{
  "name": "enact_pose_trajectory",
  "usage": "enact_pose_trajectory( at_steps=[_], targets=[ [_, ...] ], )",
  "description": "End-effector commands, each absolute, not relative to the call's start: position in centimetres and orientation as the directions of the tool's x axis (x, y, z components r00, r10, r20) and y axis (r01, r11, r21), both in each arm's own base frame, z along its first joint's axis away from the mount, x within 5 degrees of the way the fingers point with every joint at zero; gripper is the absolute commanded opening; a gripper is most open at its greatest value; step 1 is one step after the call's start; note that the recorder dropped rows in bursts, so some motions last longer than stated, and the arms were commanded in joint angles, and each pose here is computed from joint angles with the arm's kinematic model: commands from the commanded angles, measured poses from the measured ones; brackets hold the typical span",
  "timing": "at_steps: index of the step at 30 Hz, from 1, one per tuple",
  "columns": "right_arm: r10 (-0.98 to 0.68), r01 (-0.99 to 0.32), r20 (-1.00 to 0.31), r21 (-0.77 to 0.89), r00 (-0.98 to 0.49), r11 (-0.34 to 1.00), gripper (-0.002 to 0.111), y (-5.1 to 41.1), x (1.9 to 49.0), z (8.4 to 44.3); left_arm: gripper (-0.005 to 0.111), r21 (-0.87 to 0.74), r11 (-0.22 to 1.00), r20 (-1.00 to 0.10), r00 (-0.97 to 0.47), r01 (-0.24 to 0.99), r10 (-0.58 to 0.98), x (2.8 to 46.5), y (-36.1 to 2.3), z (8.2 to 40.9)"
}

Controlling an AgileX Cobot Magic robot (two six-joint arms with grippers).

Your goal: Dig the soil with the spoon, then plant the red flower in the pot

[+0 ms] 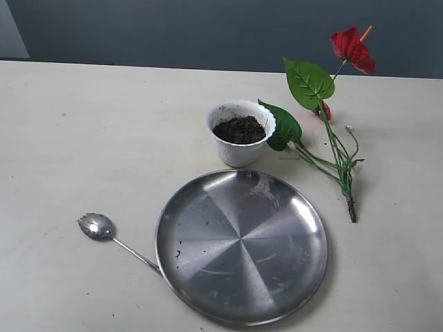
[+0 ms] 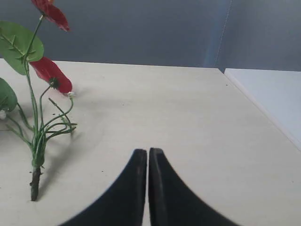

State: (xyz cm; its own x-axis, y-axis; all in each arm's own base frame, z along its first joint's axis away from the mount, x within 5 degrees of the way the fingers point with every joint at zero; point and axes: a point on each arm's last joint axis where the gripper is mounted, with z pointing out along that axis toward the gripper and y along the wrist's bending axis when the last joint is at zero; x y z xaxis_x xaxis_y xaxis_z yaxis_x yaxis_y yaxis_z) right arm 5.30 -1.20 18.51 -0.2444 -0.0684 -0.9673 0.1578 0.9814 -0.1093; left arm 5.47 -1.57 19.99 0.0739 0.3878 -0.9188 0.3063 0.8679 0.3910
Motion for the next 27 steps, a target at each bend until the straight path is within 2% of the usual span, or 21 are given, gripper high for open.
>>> enact_pose_trajectory(
  at_steps=[1, 7, 12, 20, 27],
  targets=[
    [-0.098, 0.164, -0.965, -0.141, -0.244, 0.976, 0.003, -1.3, 5.3, 18.5, 0.001, 0.378, 0.871, -0.925, 0.088, 0.312, 0.370, 5.4, -1.6, 20.2],
    [-0.099, 0.163, -0.968, -0.138, -0.229, 0.977, 0.003, -1.3, 5.3, 18.6, 0.001, 0.378, 0.871, -0.925, 0.088, 0.312, 0.370, 5.4, -1.6, 20.2],
    [-0.149, 0.159, -0.977, -0.174, -0.155, 0.972, 0.003, -1.2, 5.4, 19.4, 0.001, 0.378, 0.871, -0.925, 0.088, 0.312, 0.370, 5.4, -1.6, 20.2],
    [-0.184, 0.128, -0.950, -0.156, 0.250, 0.979, 0.003, -0.3, 5.3, 23.0, 0.001, 0.378, 0.871, -0.925, 0.088, 0.312, 0.370, 5.4, -1.6, 20.2],
    [-0.188, 0.112, -0.883, -0.155, 0.429, 0.982, 0.003, 0.1, 4.7, 24.6, 0.001, 0.378, 0.871, -0.925, 0.088, 0.312, 0.370, 5.4, -1.6, 20.2]
  ],
)
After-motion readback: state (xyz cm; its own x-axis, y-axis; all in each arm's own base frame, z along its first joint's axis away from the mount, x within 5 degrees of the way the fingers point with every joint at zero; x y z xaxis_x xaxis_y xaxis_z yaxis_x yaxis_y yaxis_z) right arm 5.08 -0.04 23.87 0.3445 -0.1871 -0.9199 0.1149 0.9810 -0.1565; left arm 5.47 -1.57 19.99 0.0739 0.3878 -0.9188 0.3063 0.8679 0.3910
